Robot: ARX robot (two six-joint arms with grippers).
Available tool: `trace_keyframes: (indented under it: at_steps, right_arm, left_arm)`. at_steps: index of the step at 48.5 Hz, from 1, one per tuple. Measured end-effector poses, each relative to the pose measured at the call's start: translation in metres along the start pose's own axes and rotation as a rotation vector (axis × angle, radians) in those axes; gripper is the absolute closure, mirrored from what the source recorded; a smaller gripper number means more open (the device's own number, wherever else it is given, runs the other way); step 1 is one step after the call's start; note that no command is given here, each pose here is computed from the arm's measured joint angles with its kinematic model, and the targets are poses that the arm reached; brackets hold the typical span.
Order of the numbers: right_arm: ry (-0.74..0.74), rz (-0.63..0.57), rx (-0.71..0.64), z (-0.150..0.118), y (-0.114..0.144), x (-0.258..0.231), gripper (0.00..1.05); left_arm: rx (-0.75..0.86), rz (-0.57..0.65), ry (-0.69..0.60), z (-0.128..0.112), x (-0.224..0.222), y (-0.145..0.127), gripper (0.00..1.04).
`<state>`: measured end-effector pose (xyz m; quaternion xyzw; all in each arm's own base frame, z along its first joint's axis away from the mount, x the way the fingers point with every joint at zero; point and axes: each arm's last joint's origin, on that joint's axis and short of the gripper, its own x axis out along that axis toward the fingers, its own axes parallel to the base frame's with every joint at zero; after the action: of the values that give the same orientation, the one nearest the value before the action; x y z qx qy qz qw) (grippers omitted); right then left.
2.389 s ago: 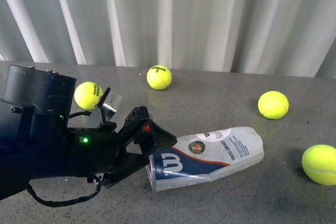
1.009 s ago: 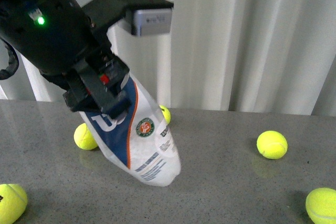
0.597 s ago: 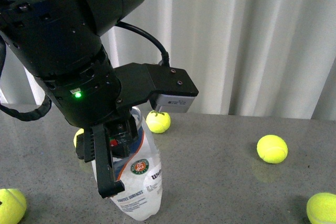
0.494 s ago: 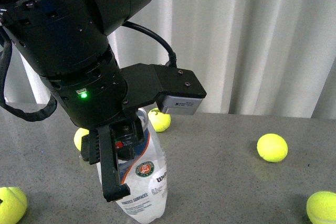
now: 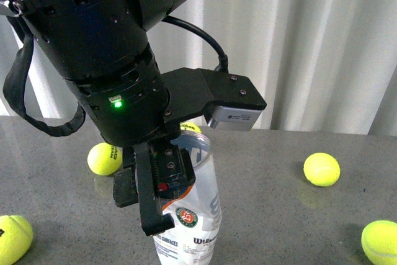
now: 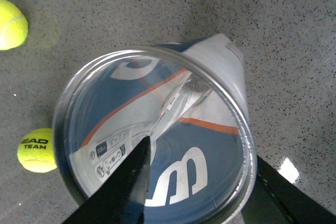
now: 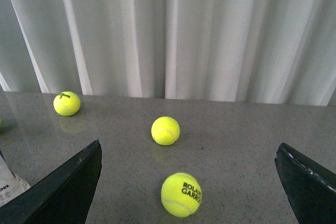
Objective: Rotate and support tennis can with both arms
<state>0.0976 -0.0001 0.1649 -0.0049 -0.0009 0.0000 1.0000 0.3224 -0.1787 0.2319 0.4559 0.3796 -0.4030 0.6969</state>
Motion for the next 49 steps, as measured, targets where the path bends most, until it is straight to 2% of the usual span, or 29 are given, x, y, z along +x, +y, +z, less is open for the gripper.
trace_keyframes:
  at_steps: [2,5,15,27,35,42,45,49]
  right_arm:
    - [0.0,0.0,0.0,0.0,0.0,0.0,0.07]
    - [0.0,0.0,0.0,0.0,0.0,0.0,0.07]
    - [0.0,0.0,0.0,0.0,0.0,0.0,0.07]
    - [0.0,0.0,0.0,0.0,0.0,0.0,0.07]
    - [0.0,0.001,0.0,0.0,0.0,0.0,0.07]
    - [0.0,0.0,0.0,0.0,0.0,0.0,0.07]
    - [0.0,0.0,0.0,0.0,0.0,0.0,0.07]
    - [0.0,0.0,0.0,0.0,0.0,0.0,0.07]
  left_arm:
    - [-0.006,0.001,-0.008,0.002,-0.001,0.001,0.47]
    - [-0.007,0.0,-0.01,0.003,-0.003,0.001,0.4]
    - [-0.015,0.001,-0.012,0.003,-0.008,0.0,0.06]
    - [-0.042,0.026,-0.038,0.001,-0.025,0.001,0.07]
    - [-0.116,0.032,-0.1,-0.003,-0.047,0.003,0.07]
    - [-0.286,0.028,-0.204,-0.011,-0.064,0.007,0.07]
    - [-0.414,0.037,-0.278,-0.014,-0.07,0.01,0.07]
    - [-0.66,0.103,-0.402,-0.023,-0.079,0.014,0.07]
